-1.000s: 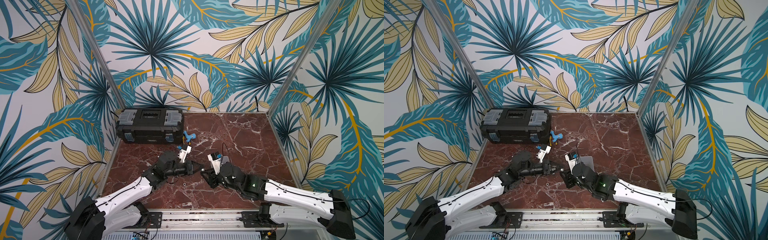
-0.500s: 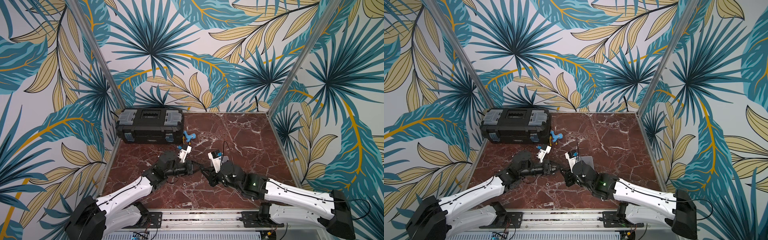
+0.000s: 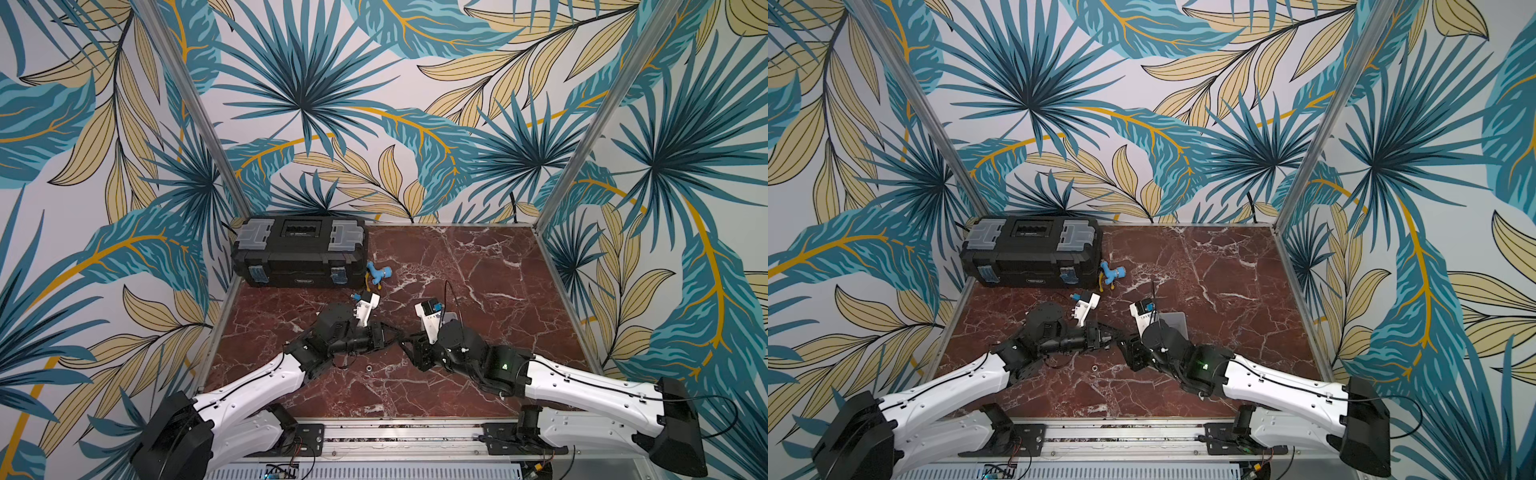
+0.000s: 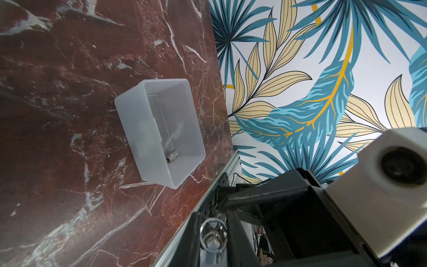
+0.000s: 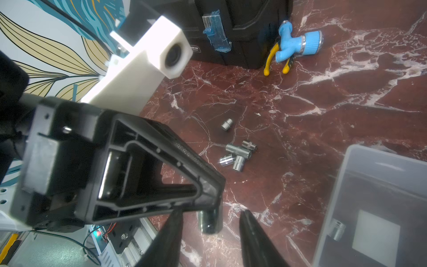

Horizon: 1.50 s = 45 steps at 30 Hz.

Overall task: Put the socket on the desktop into the storage box
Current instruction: Pick up the socket head at the center of the board, then place the socket head in the storage box.

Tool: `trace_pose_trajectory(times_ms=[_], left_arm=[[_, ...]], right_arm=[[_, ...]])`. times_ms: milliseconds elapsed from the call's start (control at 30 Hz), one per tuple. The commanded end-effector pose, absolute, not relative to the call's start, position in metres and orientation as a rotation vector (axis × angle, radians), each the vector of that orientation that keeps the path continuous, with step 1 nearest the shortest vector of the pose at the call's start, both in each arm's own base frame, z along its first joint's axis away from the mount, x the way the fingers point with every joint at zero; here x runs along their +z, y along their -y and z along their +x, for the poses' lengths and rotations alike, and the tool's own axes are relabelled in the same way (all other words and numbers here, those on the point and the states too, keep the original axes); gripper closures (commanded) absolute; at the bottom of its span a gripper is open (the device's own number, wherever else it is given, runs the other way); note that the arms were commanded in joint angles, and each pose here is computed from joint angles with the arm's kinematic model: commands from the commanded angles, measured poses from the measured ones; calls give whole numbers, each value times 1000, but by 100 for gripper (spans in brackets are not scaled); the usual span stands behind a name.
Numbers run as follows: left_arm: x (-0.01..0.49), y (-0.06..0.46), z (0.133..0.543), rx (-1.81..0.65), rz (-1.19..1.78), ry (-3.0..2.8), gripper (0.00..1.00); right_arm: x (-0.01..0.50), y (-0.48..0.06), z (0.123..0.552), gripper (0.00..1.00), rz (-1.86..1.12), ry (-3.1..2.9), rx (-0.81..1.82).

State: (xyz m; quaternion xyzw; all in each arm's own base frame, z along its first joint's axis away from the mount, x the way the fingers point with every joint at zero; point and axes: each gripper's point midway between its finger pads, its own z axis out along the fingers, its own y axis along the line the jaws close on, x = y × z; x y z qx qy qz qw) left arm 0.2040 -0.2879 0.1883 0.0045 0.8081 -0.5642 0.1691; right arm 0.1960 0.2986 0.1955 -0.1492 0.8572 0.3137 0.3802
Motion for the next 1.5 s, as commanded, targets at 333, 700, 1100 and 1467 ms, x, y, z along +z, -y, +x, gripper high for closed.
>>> trace_pose_trajectory(times_ms=[333,700,1100,1467], left_arm=[[201,291,197,-1658,77,-2240,100],[190,288,197,-1610,81,-2275,100],[199,263,207,-1336,96,-2280,38],[197,193,221,-781,68,-2295,45]], right_arm=[[176,-308,196,68,-409,-2246,785],[183,-304,196,75,-389,-2232,786],[171,-280,204,100,-321,-2295,613],[143,-200,227,100,-6,-2517,322]])
